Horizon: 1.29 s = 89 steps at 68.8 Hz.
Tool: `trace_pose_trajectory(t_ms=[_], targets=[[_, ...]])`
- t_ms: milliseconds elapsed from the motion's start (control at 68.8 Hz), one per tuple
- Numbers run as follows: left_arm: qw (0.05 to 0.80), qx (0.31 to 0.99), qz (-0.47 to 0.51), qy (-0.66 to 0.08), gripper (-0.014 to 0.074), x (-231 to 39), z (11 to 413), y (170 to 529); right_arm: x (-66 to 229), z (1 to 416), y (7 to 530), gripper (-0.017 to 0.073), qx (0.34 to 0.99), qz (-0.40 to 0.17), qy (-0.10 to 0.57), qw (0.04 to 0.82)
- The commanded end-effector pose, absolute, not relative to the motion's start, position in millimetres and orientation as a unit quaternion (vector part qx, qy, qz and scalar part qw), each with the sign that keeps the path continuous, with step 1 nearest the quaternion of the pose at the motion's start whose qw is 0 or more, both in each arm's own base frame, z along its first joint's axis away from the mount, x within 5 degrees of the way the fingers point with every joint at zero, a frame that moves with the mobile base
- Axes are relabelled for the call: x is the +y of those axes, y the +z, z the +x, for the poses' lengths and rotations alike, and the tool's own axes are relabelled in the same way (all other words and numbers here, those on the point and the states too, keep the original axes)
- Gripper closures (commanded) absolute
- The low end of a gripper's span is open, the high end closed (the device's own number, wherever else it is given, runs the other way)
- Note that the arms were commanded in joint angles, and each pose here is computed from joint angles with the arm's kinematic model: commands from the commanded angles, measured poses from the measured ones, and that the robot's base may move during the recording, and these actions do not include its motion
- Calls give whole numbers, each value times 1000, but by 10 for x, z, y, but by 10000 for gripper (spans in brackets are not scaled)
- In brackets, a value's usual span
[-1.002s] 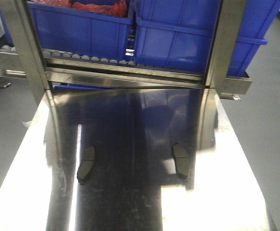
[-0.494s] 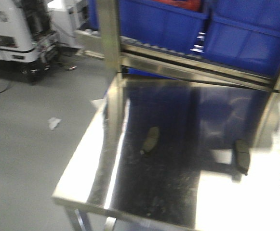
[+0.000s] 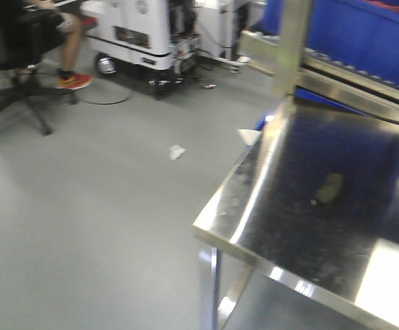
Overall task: Move and align brake pads A on conveyor
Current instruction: 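Hold both pads and drive the base away from the steel table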
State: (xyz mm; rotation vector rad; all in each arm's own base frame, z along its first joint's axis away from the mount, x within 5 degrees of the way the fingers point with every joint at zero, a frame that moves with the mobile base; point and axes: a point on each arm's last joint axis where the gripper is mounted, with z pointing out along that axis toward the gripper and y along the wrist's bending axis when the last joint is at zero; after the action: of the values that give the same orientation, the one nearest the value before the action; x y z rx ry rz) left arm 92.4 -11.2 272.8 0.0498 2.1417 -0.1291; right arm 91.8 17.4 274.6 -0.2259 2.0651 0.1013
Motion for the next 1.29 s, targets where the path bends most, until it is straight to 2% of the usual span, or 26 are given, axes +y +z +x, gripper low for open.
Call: trace_pose_trajectory(t_ms=[0, 1278], targets=[[527, 848, 13, -59, 600, -115, 971, 2891, 175, 958, 2921, 564, 825, -91, 41, 556], [527, 848, 13, -59, 600, -115, 971, 2890, 175, 958, 2922, 564, 825, -91, 41, 557]])
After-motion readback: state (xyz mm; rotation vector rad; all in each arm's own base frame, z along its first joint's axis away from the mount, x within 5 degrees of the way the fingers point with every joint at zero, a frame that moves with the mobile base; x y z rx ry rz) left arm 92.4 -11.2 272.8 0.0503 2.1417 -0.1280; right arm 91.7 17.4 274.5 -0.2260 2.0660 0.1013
